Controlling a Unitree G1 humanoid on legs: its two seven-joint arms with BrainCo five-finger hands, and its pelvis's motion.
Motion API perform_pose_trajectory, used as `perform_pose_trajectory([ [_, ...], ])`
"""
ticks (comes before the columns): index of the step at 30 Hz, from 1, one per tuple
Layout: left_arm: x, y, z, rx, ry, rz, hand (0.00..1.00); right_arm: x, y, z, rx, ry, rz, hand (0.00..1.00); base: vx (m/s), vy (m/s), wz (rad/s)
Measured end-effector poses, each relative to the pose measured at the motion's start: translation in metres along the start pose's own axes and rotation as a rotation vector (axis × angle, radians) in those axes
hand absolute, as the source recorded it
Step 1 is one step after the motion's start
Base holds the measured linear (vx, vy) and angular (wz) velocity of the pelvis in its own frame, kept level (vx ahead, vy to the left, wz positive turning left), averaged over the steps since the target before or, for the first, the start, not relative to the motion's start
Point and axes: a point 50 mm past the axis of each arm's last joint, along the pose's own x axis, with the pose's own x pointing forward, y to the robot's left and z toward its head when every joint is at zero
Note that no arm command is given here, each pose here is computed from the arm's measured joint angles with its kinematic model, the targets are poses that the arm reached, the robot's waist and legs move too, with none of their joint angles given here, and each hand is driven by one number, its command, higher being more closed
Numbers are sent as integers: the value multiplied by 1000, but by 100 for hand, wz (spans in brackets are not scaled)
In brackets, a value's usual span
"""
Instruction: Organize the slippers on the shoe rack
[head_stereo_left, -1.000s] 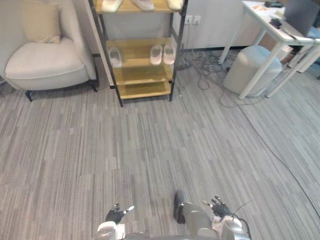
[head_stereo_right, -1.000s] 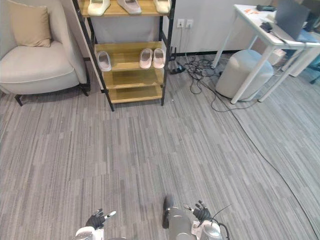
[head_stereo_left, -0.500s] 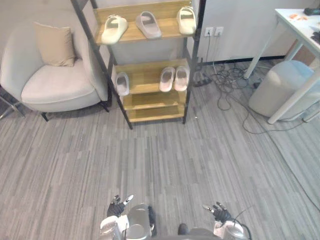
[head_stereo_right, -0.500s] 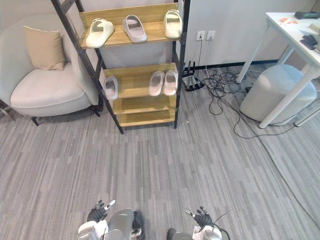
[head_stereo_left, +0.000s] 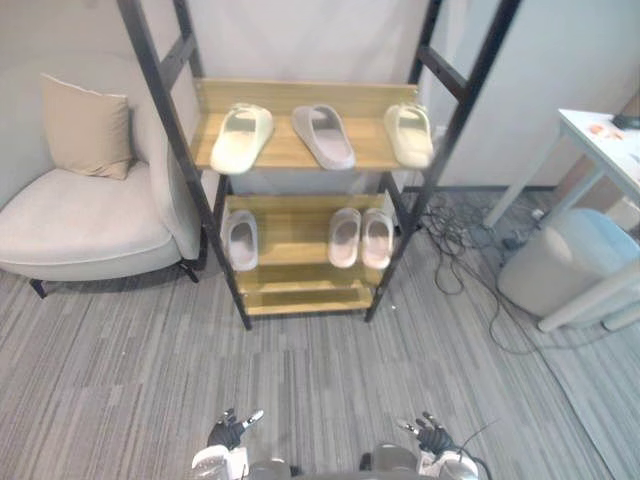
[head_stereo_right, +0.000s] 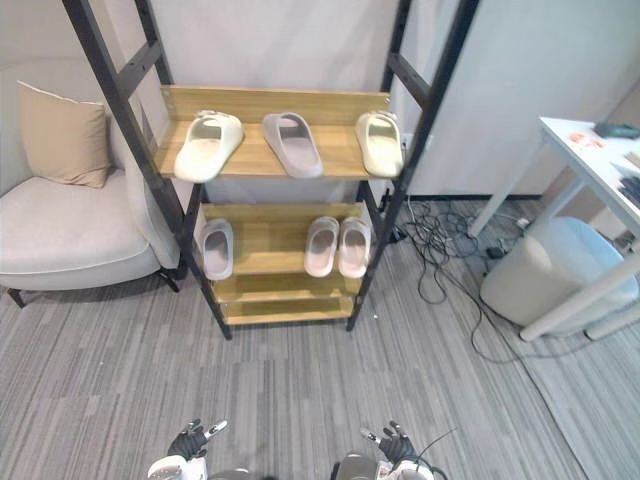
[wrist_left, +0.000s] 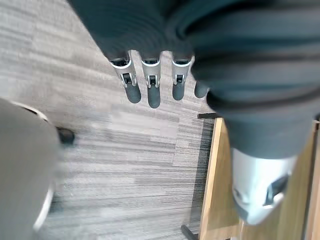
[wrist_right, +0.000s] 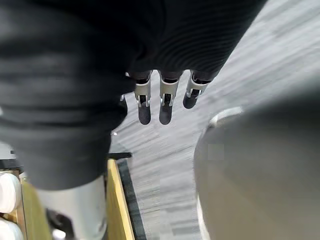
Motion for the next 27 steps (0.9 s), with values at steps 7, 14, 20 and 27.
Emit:
perform_pose_trajectory([
  [7, -3, -16, -8, -70, 16, -16, 0, 2, -9, 7, 1, -16, -22, 0, 559, -184, 30],
  [14, -1, -14, 4, -32, -33, -22, 0, 0, -6, 4, 15, -12, -24, 0, 333, 2, -9],
  [20, 0, -6, 0, 41, -6, -19, 0, -5, -8, -13, 21, 34, -38, 0, 144, 181, -13],
  [27, 0, -4, -6, 123, 22, -30, 0, -7, -2, -19, 31, 51, -30, 0, 103, 121, -5],
])
